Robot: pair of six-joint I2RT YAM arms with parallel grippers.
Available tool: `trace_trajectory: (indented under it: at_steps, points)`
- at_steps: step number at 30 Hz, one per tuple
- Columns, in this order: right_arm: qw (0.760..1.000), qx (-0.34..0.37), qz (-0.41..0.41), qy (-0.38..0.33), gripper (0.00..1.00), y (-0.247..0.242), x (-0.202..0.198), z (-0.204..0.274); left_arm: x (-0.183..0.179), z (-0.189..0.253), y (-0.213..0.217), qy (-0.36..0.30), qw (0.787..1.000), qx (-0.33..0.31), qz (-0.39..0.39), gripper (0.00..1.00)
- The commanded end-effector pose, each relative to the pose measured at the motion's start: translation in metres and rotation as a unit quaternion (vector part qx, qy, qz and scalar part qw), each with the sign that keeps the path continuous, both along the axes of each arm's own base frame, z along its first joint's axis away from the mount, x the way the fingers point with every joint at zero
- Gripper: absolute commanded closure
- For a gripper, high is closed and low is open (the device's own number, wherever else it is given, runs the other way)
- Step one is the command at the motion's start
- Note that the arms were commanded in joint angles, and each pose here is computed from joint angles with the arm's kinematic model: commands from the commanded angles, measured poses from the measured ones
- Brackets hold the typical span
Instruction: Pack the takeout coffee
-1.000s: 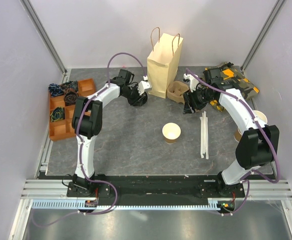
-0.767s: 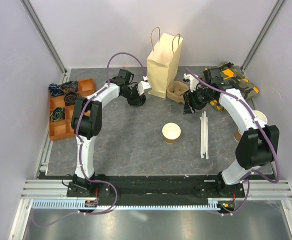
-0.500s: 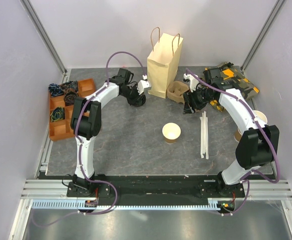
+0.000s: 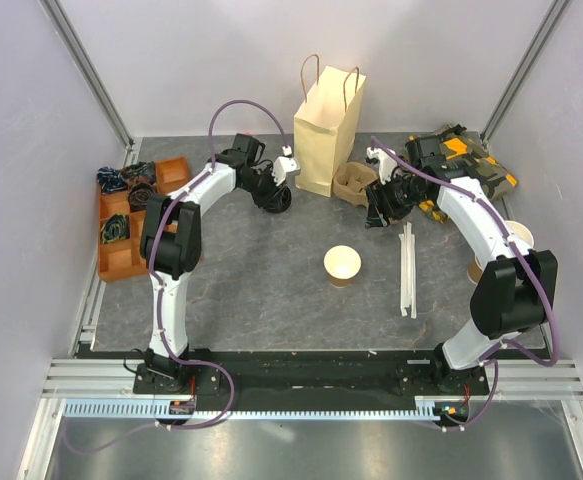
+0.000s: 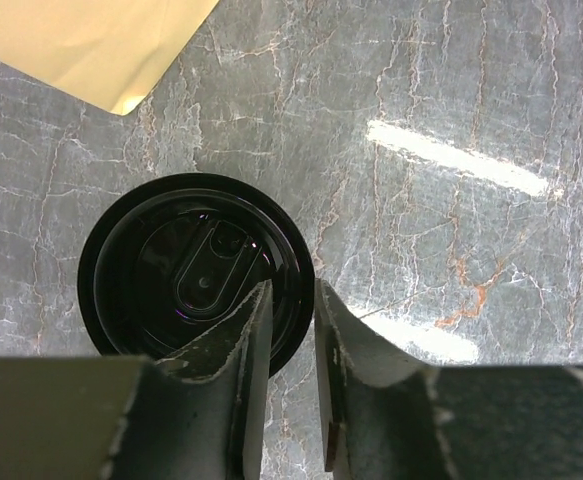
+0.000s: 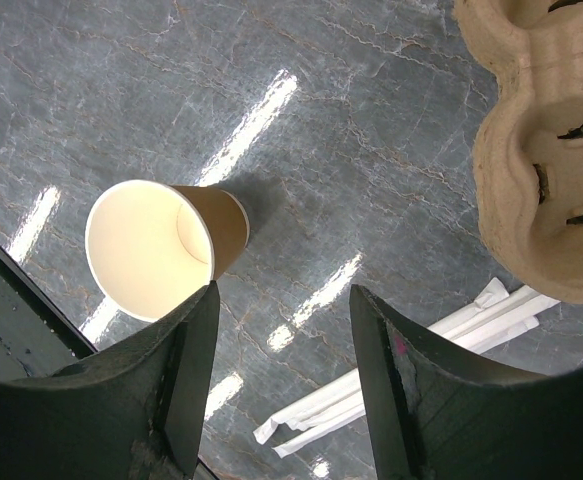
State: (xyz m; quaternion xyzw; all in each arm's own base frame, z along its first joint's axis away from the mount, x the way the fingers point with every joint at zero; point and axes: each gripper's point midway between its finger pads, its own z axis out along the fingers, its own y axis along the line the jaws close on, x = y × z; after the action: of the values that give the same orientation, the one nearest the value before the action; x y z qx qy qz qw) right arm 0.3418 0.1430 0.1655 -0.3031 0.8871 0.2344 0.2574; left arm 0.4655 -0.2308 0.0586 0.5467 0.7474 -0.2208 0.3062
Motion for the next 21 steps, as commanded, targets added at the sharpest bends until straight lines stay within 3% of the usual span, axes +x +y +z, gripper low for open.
trace_trajectory:
  at_steps: [1,7,14,21]
  points:
    - [1.0,0.015,0.007,-0.009,0.37,0.007,0.003,0.007,0.006,0.018,-0.003,-0.012,1.0,-0.013,0.001,0.64]
    - [1.0,0.013,0.007,-0.01,0.37,0.006,0.003,0.006,0.008,0.012,-0.001,-0.01,1.0,-0.004,0.005,0.64]
    - [1.0,0.011,0.006,-0.01,0.37,0.005,0.004,0.005,0.012,0.013,-0.003,-0.013,1.0,-0.007,0.005,0.76]
    - [1.0,0.011,0.007,-0.007,0.37,0.005,0.003,0.003,0.01,0.007,-0.003,-0.004,1.0,-0.005,0.007,0.65]
